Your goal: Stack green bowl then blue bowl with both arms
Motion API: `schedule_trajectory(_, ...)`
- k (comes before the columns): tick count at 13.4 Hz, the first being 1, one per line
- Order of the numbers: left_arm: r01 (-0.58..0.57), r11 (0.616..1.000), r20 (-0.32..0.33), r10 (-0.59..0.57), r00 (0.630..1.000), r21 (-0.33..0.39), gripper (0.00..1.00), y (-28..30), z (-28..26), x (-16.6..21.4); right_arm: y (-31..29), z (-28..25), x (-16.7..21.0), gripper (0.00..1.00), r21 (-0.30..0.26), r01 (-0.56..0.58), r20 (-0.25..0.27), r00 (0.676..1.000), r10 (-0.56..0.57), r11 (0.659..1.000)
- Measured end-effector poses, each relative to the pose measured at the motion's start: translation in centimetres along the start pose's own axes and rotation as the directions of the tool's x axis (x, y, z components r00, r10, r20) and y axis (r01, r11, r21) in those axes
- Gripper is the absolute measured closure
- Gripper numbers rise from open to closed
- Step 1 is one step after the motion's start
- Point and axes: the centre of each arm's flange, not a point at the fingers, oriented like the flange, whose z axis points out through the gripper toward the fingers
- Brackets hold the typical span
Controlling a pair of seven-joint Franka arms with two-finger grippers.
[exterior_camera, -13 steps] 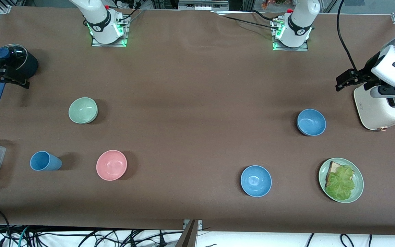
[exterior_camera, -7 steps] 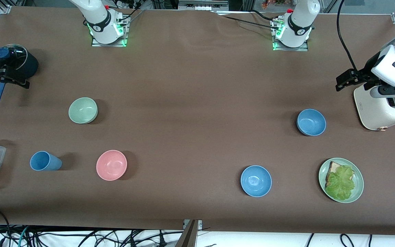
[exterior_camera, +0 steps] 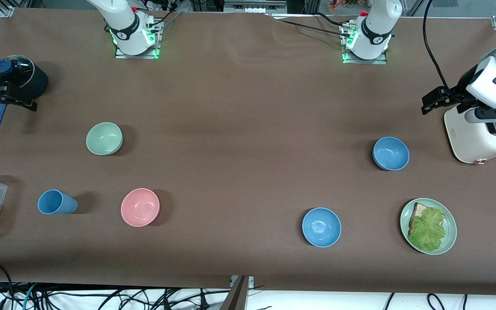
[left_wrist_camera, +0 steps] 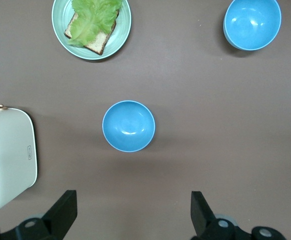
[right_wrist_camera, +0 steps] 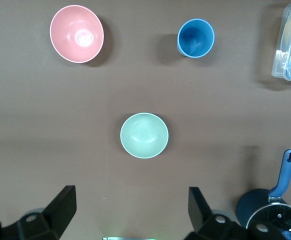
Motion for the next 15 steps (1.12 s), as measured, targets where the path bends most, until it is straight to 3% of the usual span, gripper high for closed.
schedule_trajectory(9,0.000,1.000,0.000,0.000,1.000,0.000,0.00,0.0,0.0,0.0,-0.1,1.3,1.8,0.01,-0.009,0.001,-0.034,0.999,-0.001,1.000)
schedule_trajectory(15,0.000,1.000,0.000,0.000,1.000,0.000,0.00,0.0,0.0,0.0,0.3,9.0,4.3,0.01,-0.013,-0.006,0.072,0.997,0.007,1.000)
